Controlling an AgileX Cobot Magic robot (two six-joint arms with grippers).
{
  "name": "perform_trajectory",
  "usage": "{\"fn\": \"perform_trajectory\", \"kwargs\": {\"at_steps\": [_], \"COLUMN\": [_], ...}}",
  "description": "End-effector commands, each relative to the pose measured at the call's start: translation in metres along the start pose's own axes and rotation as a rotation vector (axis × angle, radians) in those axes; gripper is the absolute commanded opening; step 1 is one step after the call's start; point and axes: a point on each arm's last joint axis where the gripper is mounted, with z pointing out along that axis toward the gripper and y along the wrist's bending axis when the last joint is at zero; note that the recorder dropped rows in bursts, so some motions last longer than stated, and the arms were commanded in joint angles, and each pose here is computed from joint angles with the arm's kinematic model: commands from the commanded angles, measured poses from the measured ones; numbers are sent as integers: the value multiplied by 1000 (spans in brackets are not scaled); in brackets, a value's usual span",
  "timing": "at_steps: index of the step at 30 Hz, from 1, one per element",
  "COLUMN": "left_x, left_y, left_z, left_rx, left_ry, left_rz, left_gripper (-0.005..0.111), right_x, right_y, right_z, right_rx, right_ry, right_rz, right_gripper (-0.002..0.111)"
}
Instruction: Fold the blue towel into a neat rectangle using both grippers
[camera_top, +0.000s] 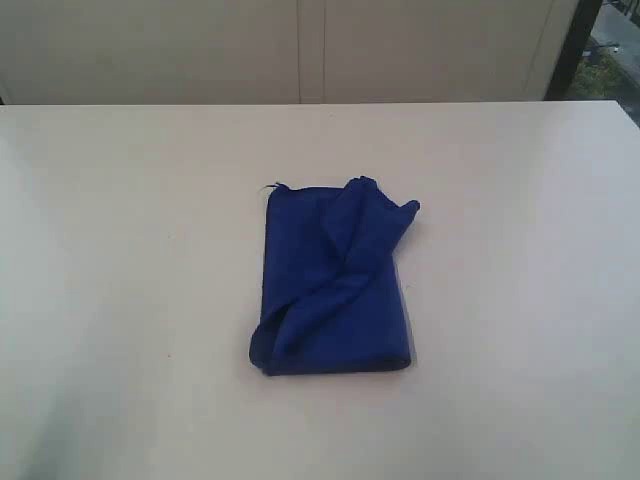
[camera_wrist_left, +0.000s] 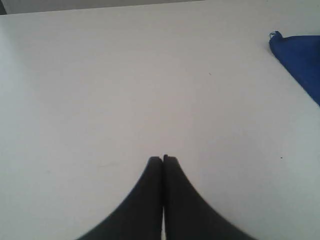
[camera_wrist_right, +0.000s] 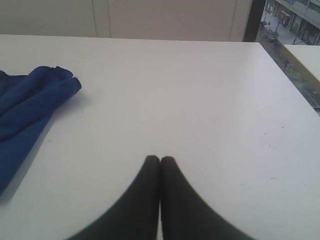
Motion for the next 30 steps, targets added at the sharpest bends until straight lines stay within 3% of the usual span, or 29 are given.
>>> {"fn": "perform_trajectory", "kwargs": {"at_steps": [1,7,18,30], "left_x": [1,1,1,1], "left_y": [0,0,0,0], "left_z": [0,0,0,0], "left_rx": [-1,-1,-1,-1], "left_ry": [-2,-2,-2,-2], "left_rz": [-13,-13,-13,-13], "left_gripper": [0,0,0,0], "right_x": [1,-4,-41,-37], "right_y": [0,0,0,0], "right_z": [0,0,-11,-9], "right_rx": [4,4,5,9], "right_ry": [-7,-55,-491,-411], "right_rz": [9,4,3,-17], "right_gripper": [0,0,0,0]}}
